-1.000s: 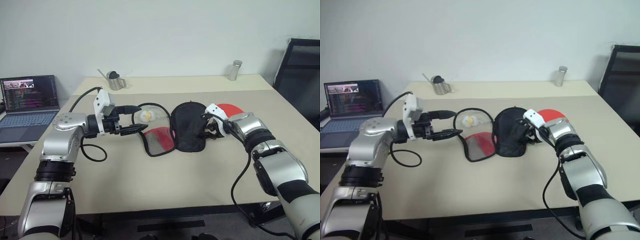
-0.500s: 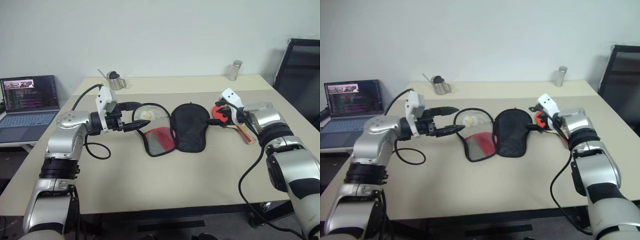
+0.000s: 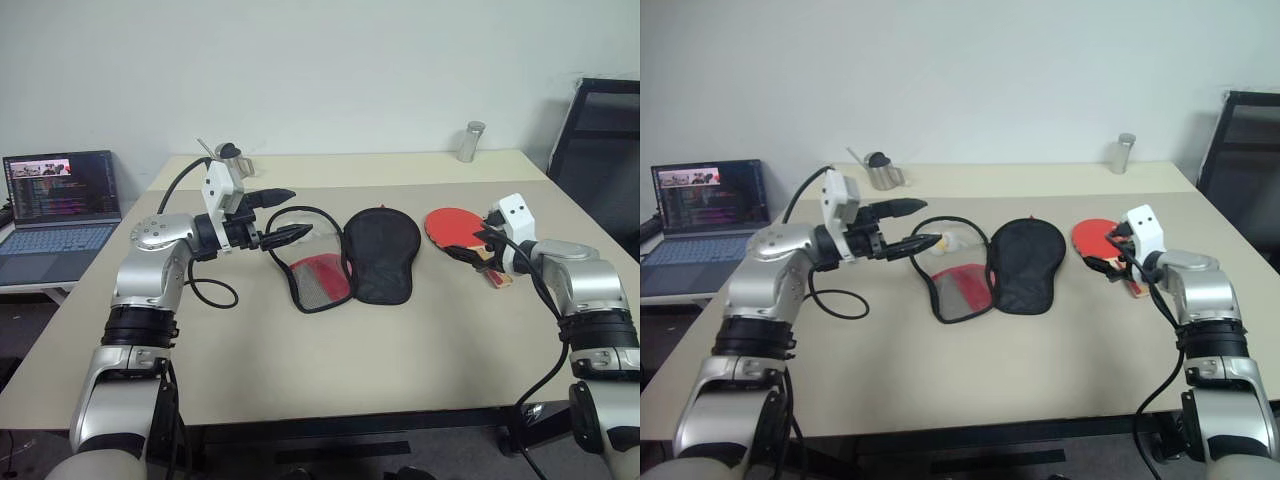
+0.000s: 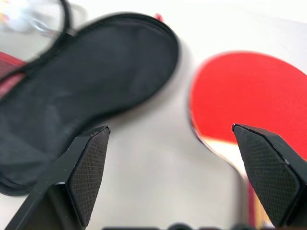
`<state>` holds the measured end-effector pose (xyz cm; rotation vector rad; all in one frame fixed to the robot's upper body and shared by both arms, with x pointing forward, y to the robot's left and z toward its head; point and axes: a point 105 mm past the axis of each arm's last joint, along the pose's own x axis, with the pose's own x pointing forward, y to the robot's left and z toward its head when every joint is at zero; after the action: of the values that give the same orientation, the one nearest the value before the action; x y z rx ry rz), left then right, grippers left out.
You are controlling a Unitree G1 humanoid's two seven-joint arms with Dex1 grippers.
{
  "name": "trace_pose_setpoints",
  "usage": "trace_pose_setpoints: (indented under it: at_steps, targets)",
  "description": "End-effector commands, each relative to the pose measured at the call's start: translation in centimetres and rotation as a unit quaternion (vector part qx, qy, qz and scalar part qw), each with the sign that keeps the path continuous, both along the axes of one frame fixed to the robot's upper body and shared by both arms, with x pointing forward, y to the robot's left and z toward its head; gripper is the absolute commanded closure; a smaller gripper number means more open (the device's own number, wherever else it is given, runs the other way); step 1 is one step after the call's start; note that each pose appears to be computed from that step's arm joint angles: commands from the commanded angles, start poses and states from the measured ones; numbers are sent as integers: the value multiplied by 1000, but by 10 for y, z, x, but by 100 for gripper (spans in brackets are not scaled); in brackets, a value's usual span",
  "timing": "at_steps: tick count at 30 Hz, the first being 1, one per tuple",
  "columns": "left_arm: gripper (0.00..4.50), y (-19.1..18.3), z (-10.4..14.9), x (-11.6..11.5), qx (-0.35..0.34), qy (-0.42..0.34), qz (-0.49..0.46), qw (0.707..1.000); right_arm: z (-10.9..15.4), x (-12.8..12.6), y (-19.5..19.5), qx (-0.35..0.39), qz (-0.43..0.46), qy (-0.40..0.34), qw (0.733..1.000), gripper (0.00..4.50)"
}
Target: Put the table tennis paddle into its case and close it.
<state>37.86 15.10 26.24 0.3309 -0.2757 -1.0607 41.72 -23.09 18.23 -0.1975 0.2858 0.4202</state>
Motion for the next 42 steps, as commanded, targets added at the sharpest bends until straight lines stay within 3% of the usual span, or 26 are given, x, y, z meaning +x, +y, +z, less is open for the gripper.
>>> trace_pose_setpoints:
  at_steps: [1,13,20,28,32,39,42]
  targets:
    - [52,-5,19,0,3,-38,-11,999,5,8,-19,-3,-44,-13,999,2]
    - [52,-1,15,0,14,-37,-9,999,-15,31,-49,-28,-129,4,991,2]
    - [52,6,14,-4,19,-35,0,999,-39,31,-45,-56,-125,30,990,2]
    - [52,9,14,-5,23,-32,6,999,-52,33,-32,-35,-131,37,990,2]
    - [52,10,13,-6,25,-31,8,999,-62,31,-30,-40,-132,50,989,88]
    - [52,11,12,-8,25,-28,9,999,-73,25,-33,-43,-129,73,988,331]
    - [52,11,11,-8,25,-27,9,999,-72,23,-39,-56,-127,75,987,340]
